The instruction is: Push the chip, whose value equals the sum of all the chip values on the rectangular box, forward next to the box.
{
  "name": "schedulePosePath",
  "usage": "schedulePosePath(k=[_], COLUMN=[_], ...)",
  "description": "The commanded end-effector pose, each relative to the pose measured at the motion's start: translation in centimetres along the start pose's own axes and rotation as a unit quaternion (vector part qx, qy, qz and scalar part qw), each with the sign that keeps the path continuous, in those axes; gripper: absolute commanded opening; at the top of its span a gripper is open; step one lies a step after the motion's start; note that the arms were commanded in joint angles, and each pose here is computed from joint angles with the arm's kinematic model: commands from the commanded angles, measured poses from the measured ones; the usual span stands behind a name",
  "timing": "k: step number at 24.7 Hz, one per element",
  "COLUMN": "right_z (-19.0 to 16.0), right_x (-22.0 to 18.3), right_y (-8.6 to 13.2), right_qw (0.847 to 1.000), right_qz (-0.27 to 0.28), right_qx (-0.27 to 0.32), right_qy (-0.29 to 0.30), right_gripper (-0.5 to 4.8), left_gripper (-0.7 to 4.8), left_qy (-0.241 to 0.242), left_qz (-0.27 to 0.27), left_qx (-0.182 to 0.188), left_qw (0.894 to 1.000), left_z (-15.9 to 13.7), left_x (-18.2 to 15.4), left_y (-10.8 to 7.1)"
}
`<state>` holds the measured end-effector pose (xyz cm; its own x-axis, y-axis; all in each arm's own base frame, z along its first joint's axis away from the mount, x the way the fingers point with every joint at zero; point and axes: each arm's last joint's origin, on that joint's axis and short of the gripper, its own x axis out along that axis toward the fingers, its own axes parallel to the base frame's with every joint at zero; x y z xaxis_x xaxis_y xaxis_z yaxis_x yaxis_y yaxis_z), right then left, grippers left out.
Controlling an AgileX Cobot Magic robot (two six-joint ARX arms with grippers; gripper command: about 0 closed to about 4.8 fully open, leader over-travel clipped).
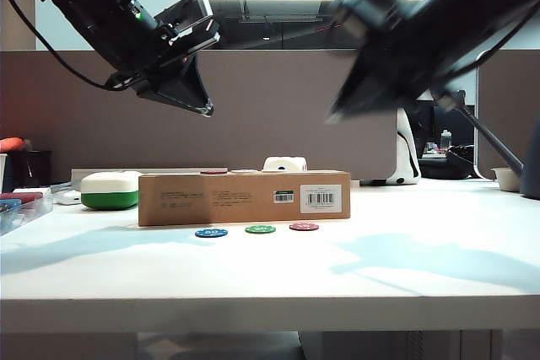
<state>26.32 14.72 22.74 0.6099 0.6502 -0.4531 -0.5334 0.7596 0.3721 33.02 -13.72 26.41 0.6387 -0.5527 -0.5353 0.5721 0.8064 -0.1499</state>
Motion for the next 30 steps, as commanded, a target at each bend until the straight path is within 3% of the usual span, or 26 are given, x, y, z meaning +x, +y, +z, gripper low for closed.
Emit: schedulePosePath(k=[1,6,9,21,24,30], right_z=[-0.6,-1.7,-1.9,-1.8,-1.1,-1.2], right_x=[3.0,6.6,7.9,10.1,10.5,10.5], right_y=[0.5,1.5,2.2,2.2,2.2,2.1], right_qw=[0.998,0.996,0.996,0.993,0.991,0.987], right_qz=[0.01,0.027,0.017,0.0,-0.051,-0.057], right_qx=[-0.051,-0.059,-0.073,-0.099,-0.1,-0.11], right_qy=[0.029,0.067,0.045,0.068,0.073,0.103], right_gripper=[-0.05,-0.05,-0.05,-0.05,-0.05,-0.05], left_gripper=[-0.05,-0.05,-0.05,-0.05,-0.05,-0.05], left_qy=[-0.009,-0.009,-0.009,-0.009,-0.009,-0.009], left_qz=[-0.003,-0.003,-0.003,-0.003,-0.003,-0.003], left_qx=[0.005,0.005,0.005,0.005,0.005,0.005], left_qw=[1.0,1.0,1.0,1.0,1.0,1.0], left_z=[0.3,0.3,0.3,0.3,0.3,0.3], left_x=[-0.1,-0.1,-0.1,-0.1,-0.1,-0.1], left_y=[-0.1,-0.1,-0.1,-0.1,-0.1,-0.1])
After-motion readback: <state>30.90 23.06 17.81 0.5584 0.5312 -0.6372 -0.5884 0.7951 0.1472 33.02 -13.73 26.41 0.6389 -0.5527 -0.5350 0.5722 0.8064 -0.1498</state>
